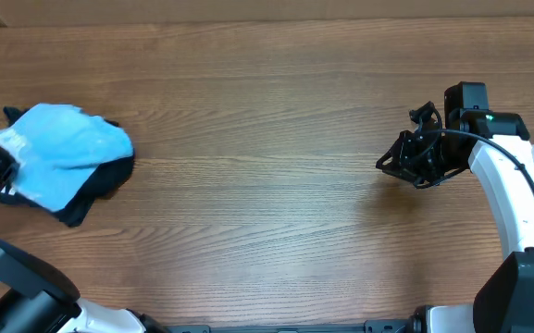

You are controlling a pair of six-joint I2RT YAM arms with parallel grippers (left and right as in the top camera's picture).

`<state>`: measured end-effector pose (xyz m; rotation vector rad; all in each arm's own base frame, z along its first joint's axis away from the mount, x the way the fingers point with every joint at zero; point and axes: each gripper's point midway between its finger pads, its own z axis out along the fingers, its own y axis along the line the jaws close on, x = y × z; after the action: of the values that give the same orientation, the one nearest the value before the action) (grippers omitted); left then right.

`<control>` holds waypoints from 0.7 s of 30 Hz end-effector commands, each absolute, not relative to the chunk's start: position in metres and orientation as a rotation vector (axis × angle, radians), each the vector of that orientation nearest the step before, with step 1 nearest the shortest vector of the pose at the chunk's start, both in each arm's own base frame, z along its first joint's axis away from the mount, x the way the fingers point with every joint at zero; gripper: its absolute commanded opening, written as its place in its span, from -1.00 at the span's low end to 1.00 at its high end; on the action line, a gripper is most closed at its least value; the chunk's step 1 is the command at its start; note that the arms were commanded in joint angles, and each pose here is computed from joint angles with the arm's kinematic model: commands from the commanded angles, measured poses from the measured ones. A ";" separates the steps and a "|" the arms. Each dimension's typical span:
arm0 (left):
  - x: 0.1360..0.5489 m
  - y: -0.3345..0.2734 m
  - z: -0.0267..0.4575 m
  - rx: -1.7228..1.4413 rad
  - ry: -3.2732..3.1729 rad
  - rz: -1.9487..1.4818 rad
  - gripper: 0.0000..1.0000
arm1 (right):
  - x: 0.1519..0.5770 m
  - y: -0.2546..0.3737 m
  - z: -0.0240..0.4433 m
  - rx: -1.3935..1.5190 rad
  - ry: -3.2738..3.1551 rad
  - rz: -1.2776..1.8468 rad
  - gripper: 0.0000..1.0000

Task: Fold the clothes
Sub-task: 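Release the shirt on the black garment and withdraw the left gripper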

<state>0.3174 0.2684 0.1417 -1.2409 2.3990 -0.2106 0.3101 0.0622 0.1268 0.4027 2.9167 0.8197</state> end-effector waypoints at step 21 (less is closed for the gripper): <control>0.380 0.187 0.043 -0.875 2.727 -0.335 -0.92 | 0.315 0.061 0.135 0.376 2.887 0.808 -0.57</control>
<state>0.3949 0.1891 0.1046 -0.6537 2.6180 -0.2641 0.3108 0.0622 0.1269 0.4010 2.9138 0.8198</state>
